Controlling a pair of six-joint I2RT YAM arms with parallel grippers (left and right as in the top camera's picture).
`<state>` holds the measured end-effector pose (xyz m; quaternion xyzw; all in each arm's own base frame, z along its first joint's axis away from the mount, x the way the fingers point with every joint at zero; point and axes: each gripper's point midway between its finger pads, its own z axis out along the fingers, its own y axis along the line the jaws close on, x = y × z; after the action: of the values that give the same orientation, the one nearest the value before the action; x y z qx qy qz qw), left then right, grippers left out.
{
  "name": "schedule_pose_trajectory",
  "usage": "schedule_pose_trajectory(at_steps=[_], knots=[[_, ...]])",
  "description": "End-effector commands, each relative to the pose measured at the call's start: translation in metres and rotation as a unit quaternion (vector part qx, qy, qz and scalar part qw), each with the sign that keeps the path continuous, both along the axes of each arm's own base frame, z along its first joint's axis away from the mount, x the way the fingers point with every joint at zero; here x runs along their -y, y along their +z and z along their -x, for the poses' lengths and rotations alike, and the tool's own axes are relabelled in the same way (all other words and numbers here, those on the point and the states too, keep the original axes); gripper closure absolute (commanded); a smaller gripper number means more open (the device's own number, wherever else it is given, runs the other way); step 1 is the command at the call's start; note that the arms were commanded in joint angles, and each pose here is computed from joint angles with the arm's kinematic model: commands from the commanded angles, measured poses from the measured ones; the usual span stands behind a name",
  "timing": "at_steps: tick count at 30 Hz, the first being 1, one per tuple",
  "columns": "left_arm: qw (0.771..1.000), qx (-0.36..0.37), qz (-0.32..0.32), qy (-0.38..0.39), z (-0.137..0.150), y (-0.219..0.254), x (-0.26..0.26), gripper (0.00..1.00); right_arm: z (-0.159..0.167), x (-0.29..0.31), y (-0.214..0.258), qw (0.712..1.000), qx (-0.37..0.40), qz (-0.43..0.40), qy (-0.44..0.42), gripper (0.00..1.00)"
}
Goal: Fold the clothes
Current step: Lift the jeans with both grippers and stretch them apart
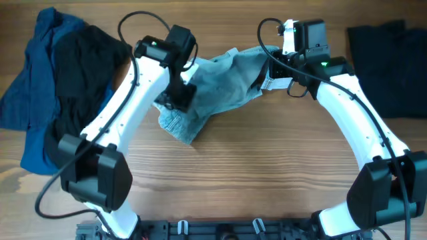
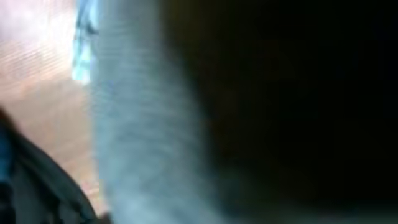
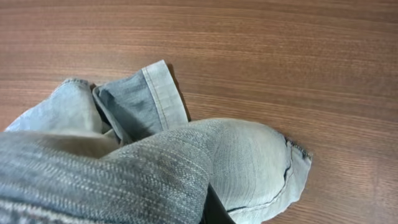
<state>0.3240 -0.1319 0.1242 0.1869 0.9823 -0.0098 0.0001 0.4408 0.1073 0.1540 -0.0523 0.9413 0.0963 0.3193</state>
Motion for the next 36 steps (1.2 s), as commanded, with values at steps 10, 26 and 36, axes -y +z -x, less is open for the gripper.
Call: schedule_pose_trajectory(at_steps=[10,26,36], knots=[[0.994,0.102,-0.004,0.050,-0.054,0.053,-0.033,0.96,0.013,0.020,0.133,0.992,0.127,-0.017,-0.001,0.96],[0.872,0.465,0.150,0.024,-0.031,0.340,-0.004,0.96,0.135,0.086,0.333,0.938,0.329,0.053,-0.095,0.96],[0.796,0.553,0.242,-0.039,0.062,0.424,0.013,0.96,0.214,0.104,0.376,0.911,0.394,0.051,-0.113,0.96]])
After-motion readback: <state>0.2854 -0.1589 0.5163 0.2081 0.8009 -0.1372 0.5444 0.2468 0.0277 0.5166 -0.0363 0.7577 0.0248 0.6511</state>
